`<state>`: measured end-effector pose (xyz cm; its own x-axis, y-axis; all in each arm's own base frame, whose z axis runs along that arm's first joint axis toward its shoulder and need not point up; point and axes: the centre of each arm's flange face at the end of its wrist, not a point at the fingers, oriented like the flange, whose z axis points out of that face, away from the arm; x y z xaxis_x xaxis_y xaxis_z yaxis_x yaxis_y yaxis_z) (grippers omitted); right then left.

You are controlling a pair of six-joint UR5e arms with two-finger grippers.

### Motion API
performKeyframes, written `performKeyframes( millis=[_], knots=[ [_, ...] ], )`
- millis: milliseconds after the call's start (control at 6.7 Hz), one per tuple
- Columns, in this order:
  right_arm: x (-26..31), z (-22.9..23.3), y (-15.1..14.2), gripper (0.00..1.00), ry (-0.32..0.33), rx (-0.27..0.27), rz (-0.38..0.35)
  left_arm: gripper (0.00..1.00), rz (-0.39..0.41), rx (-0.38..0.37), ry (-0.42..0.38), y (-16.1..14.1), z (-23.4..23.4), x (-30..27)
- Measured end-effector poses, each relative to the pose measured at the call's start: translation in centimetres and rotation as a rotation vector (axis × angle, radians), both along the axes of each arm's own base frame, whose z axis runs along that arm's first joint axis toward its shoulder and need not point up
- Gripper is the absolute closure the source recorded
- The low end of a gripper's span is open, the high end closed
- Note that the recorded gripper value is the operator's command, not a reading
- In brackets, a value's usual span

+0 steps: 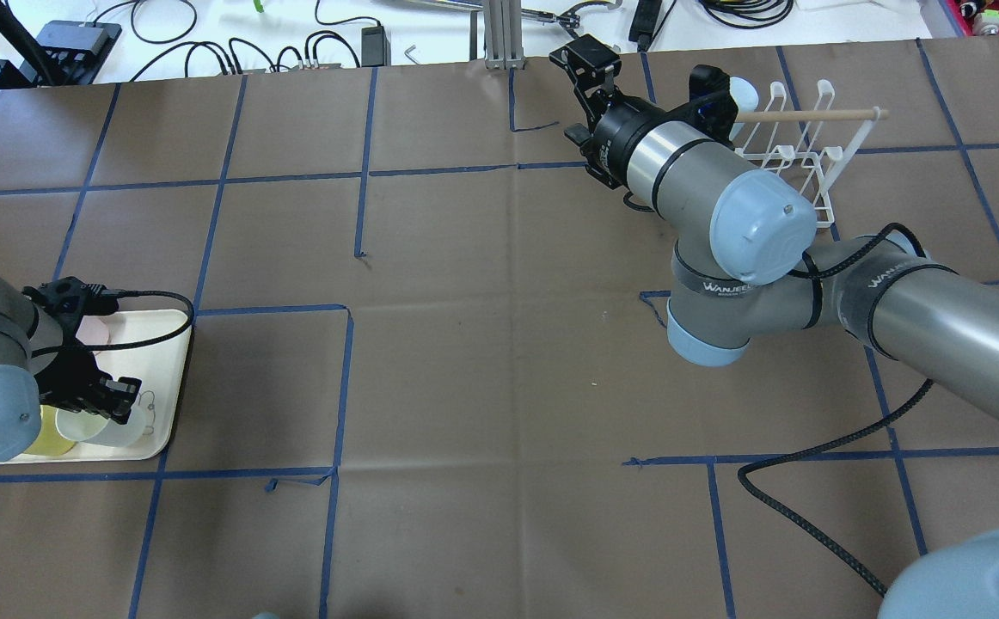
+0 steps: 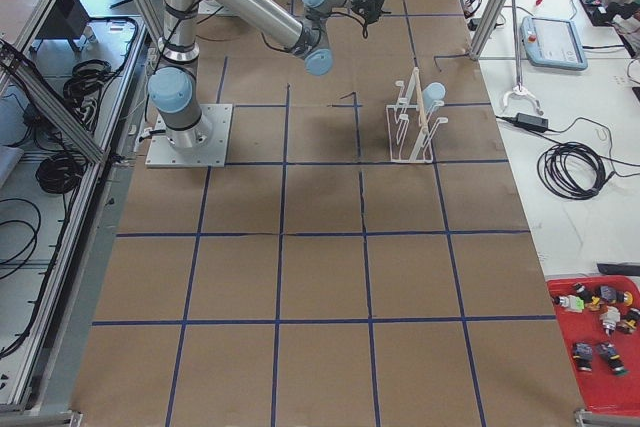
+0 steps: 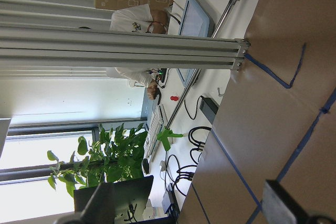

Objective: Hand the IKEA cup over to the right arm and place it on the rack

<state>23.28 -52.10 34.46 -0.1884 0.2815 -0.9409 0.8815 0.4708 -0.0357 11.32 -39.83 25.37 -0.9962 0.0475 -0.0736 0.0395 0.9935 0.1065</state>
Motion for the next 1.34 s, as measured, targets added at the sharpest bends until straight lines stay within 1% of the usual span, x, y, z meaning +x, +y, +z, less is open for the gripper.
performKeyframes(
  millis=[149,299,597,747,896,1045,1195,1344],
  knots=[
    [0.0,0.0,0.0,0.00,0.000,0.001,0.000,1.00,-0.006,-0.014,-0.020,-1.1,2.2,0.5],
    [0.0,-0.2,-0.1,0.00,0.000,0.003,0.000,1.00,-0.014,-0.044,-0.017,-3.1,5.7,1.0],
    [0.0,-0.7,-0.2,0.00,0.002,0.009,0.000,1.00,-0.052,-0.136,0.032,-7.7,14.6,0.7],
    [0.0,-0.7,-0.2,0.00,0.002,0.010,0.000,1.00,-0.088,-0.194,0.067,-9.6,17.8,-0.7],
    [0.0,-0.7,-0.2,0.00,0.002,0.009,0.000,1.00,-0.128,-0.271,0.132,-11.0,20.2,-3.0],
    [0.0,-0.6,-0.2,0.00,0.001,0.008,0.000,1.00,-0.166,-0.361,0.234,-12.1,22.0,-5.8],
    [0.0,-0.6,-0.2,0.00,0.001,0.008,0.000,1.00,-0.206,-0.464,0.381,-12.9,23.2,-8.6],
    [0.0,-0.7,-0.2,0.00,0.001,0.008,0.000,1.00,-0.246,-0.574,0.549,-13.6,24.0,-11.1]
  ],
)
